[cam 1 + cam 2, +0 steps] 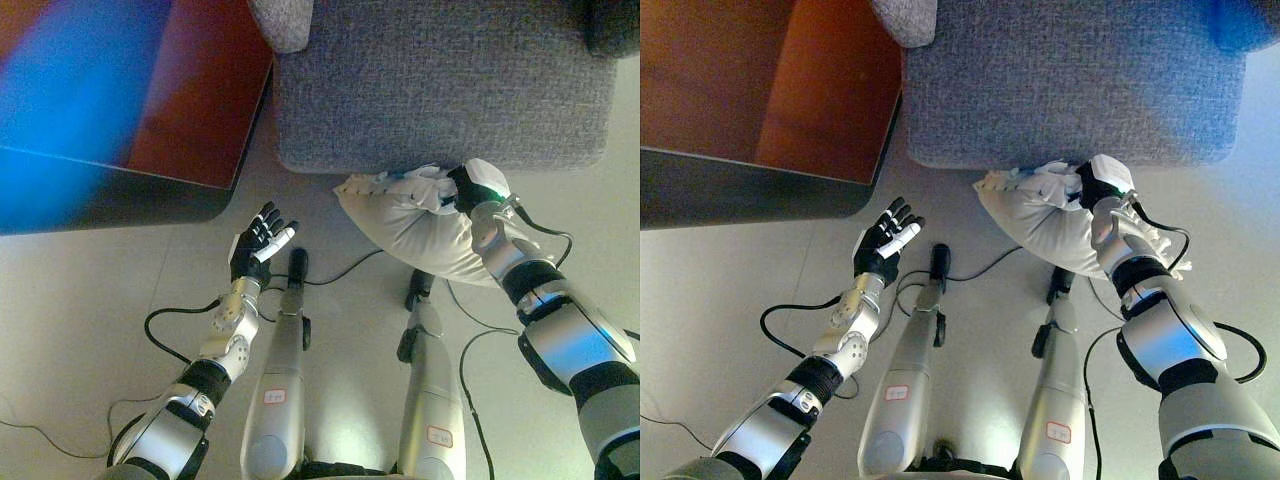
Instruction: Pick up the pillow and put it on the sofa.
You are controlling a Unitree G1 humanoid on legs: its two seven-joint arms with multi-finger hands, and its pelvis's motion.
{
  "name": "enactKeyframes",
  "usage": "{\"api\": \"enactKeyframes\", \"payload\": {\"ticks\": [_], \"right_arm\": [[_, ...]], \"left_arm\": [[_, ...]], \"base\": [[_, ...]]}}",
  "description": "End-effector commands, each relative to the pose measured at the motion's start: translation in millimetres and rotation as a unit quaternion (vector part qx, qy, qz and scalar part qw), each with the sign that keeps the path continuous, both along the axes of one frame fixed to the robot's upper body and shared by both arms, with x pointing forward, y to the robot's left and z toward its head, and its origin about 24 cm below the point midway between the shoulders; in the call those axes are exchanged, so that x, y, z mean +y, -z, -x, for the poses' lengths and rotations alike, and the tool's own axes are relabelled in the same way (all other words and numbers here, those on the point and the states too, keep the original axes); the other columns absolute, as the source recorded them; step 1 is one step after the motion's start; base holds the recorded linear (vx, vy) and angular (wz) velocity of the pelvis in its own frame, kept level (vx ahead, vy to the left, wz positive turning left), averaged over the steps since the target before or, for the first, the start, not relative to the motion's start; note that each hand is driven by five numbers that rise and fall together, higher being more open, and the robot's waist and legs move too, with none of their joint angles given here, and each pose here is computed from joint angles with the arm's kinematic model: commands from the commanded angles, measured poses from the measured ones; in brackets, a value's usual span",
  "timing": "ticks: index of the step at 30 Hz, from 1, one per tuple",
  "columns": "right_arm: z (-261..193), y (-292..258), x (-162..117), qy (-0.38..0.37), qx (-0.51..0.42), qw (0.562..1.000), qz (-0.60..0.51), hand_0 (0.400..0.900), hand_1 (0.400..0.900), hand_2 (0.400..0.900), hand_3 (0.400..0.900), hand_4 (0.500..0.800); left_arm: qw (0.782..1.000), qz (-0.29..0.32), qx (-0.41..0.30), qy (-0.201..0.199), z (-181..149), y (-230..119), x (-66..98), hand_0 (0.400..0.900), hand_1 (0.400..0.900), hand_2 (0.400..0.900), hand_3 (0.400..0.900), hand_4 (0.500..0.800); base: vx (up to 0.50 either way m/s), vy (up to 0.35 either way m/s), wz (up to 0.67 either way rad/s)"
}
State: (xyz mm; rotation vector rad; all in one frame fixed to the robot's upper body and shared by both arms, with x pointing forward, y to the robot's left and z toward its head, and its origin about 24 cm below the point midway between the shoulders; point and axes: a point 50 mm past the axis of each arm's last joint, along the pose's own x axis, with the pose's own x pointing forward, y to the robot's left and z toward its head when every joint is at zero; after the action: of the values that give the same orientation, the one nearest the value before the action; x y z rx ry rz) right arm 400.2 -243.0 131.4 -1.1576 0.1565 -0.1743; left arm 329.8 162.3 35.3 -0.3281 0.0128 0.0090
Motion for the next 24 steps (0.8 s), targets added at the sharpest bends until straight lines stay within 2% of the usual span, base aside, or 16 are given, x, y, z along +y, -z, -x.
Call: {"api": "enactKeyframes", "payload": {"ticks": [1,14,24], "right_arm": [[0,-25,-16,0.012,-0.06,0.998,0.001,0.4,0.4,0.4,0.4,0.5],[20,31,-11,-0.009,-0.006,0.999,-0.031,0.4,0.4,0.4,0.4,0.5],[56,77,-20,-0.023,0.065,0.997,-0.025,0.4,0.4,0.4,0.4,0.5]], "left_arm": [[0.998,0.007,-0.054,-0.01,-6,-23,8.6,0.9,0.9,0.9,0.9,0.8],[0.999,-0.012,0.028,-0.042,1,9,27.5,0.9,0.9,0.9,0.9,0.8],[0.986,-0.045,0.153,-0.058,54,73,60.2,0.9,0.9,0.9,0.9,0.8]], "base": [[0.0,0.0,0.0],[0.044,0.0,-0.02],[0.199,-0.018,0.01]]}}
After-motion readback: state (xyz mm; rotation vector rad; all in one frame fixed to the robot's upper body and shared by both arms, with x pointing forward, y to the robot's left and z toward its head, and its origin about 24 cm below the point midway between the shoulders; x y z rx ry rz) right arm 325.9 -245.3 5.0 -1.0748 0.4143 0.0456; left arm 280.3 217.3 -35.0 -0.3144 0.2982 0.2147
